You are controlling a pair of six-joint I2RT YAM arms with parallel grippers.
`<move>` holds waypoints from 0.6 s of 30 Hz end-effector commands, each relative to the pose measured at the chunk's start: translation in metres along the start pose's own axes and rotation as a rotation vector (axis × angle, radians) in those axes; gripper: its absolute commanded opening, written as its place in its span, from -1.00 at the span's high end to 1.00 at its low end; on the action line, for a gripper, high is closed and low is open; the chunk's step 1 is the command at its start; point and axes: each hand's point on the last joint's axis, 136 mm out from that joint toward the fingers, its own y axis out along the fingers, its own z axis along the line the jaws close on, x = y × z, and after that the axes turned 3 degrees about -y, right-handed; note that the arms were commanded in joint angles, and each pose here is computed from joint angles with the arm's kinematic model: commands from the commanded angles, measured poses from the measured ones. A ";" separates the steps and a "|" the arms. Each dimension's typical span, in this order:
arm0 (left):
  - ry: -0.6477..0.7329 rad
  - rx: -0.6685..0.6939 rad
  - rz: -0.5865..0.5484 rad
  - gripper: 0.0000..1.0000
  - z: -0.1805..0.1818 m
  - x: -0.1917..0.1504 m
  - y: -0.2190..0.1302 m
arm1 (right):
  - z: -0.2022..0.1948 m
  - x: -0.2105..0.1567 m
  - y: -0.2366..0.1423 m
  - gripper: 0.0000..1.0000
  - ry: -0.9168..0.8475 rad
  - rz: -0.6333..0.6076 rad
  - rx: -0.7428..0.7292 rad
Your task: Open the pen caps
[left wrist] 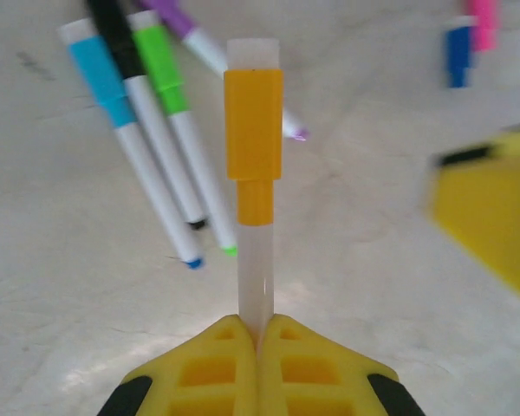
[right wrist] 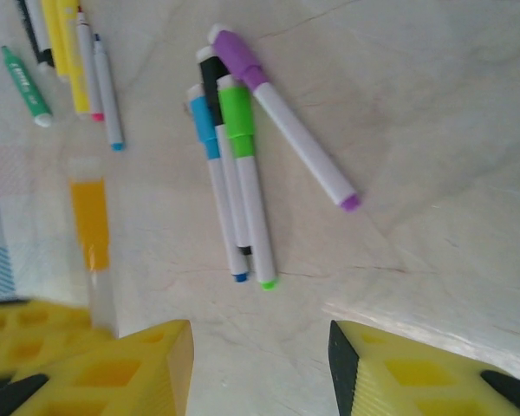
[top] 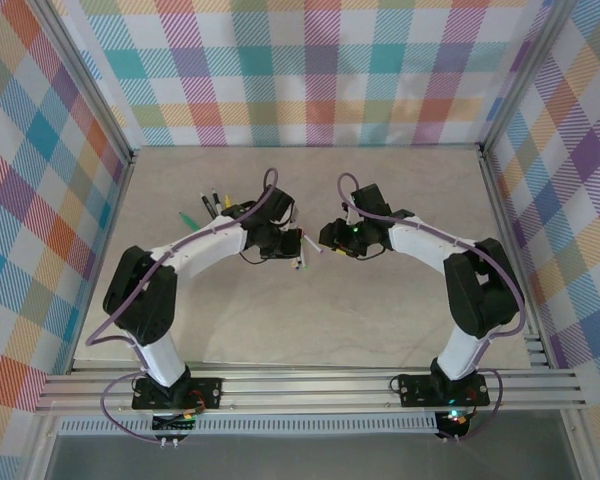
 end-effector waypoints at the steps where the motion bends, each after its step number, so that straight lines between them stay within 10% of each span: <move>1: 0.036 -0.082 0.059 1.00 -0.016 -0.019 -0.006 | 0.024 0.001 0.005 0.04 0.013 0.001 0.124; 18: 0.061 -0.099 0.064 1.00 -0.022 -0.025 -0.011 | 0.059 -0.002 0.016 -0.01 0.039 0.019 0.257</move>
